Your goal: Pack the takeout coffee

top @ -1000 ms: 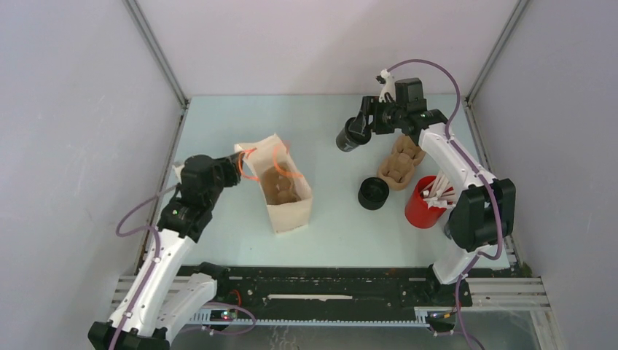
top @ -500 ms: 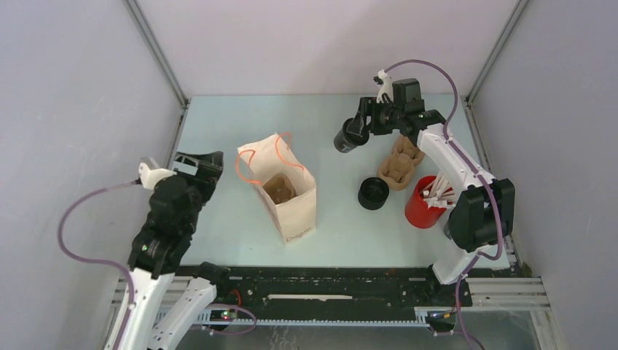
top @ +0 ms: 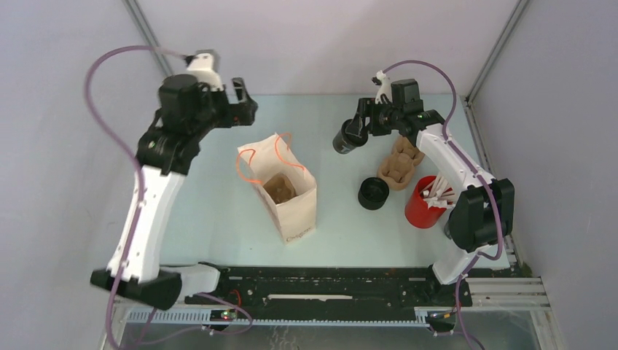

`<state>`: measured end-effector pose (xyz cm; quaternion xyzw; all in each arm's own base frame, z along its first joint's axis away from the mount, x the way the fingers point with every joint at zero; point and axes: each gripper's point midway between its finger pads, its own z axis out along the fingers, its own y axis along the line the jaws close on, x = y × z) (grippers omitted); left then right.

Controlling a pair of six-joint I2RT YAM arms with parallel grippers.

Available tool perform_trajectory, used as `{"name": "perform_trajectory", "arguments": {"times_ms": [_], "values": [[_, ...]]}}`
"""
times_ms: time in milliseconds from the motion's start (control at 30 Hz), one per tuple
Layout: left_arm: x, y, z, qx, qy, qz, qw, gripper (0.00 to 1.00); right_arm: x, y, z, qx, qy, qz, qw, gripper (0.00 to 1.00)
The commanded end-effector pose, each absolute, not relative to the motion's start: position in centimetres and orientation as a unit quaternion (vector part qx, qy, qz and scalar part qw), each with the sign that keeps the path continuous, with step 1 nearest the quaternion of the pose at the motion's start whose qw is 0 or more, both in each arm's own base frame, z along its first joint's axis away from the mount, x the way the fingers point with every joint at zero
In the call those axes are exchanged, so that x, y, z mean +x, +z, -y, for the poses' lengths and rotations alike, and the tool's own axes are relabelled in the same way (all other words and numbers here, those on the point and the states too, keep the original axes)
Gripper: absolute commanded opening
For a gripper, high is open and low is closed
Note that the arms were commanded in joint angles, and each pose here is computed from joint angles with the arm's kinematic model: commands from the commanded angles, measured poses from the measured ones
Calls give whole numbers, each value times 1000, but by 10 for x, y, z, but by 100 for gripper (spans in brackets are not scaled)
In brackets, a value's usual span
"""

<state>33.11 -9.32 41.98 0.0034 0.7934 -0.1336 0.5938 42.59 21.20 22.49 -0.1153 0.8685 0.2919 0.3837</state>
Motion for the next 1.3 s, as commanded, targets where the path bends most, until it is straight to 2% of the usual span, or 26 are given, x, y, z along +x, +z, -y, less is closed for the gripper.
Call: {"name": "perform_trajectory", "arguments": {"times_ms": [0, 100, 233, 400, 633, 967, 1100, 1200, 1267], "values": [[337, 375, 123, 128, -155, -839, 506, 98, 419, 251, -213, -127, 296, -854, 409, 44], [342, 354, 140, 150, -185, -852, 467, 95, 420, 252, -213, -128, 297, -853, 410, 44], [344, 324, 135, 159, -150, -872, 439, 92, 419, 252, -212, -128, 298, -853, 409, 44], [350, 297, 136, 165, -141, -889, 403, 79, 420, 251, -214, -128, 303, -851, 409, 44], [354, 275, 150, 200, -156, -894, 370, 80, 419, 250, -214, -129, 302, -852, 407, 44], [364, 261, 150, 204, -135, -900, 360, 53, 420, 250, -215, -129, 303, -852, 407, 45], [359, 253, 155, 216, -143, -902, 346, 48, 421, 250, -215, -128, 303, -852, 407, 44], [361, 249, 156, 218, -143, -903, 342, 39, 421, 250, -216, -129, 303, -852, 407, 44], [363, 248, 157, 217, -143, -903, 341, 39, 421, 249, -216, -129, 303, -853, 405, 44]]}}
